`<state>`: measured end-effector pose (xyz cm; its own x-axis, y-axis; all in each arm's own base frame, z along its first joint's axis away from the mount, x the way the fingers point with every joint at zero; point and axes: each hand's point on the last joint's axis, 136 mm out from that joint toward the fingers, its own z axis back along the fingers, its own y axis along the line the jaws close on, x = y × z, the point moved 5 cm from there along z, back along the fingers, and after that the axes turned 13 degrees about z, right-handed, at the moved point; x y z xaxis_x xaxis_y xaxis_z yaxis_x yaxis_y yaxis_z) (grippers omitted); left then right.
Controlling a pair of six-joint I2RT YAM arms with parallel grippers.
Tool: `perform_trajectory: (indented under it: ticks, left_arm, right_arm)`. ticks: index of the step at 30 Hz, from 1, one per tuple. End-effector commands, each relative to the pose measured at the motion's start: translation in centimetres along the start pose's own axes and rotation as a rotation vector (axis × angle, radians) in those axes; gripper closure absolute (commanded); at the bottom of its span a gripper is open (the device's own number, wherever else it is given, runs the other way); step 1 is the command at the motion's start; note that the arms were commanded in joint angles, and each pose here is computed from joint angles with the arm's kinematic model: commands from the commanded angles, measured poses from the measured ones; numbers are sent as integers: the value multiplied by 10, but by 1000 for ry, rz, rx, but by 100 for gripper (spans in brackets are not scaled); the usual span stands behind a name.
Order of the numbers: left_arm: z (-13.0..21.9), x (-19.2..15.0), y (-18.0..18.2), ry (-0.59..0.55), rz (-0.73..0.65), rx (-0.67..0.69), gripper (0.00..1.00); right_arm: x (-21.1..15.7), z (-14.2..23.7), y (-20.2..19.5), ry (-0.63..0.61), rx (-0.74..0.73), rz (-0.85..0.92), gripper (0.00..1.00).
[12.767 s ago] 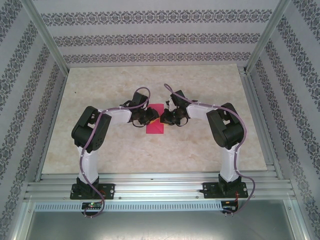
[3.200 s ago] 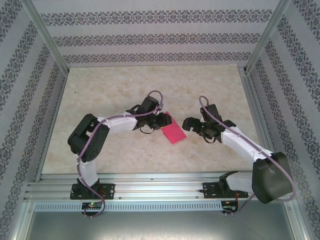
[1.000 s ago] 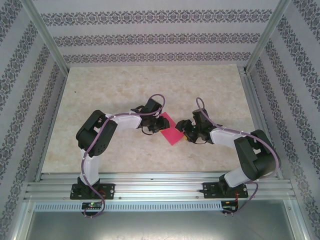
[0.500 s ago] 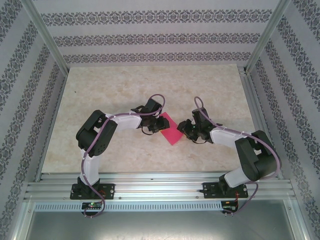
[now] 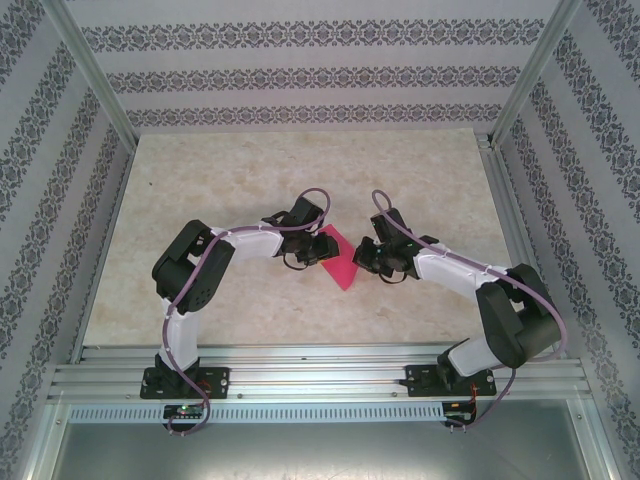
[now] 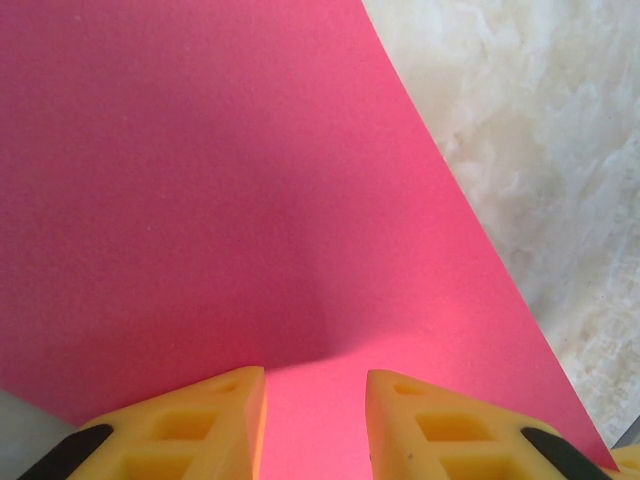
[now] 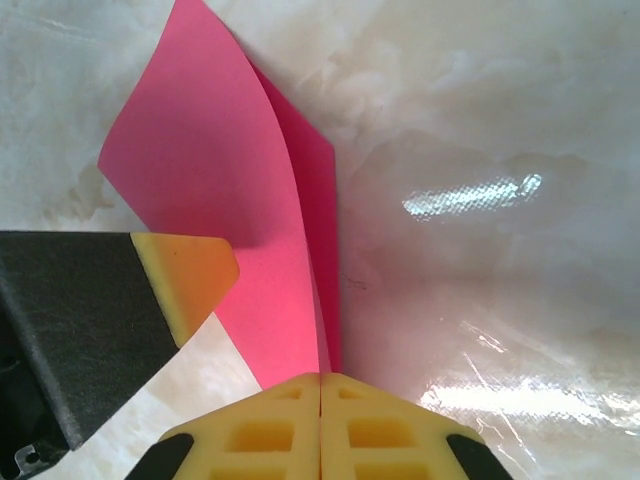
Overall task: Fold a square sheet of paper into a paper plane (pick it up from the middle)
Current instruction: Third fold the triangle at the center of the table.
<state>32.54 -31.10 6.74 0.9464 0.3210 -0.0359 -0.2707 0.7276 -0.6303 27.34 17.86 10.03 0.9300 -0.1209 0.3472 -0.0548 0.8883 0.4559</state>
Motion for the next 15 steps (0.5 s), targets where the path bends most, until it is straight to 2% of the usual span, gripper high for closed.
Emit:
perform_trajectory:
  ticks: [1,11,15]
  left_arm:
    - [13,2,-17,-33,-27,-40,66]
    - [36,11,-18,-91,-13,-70,65]
    - [28,14,-9,-72,14,-59,67]
  right_arm:
    - [5,1,4,7,-70,67,100]
    - [5,-8,10,84,-153,116,100]
    - [6,-15,21,110,-142,140,96]
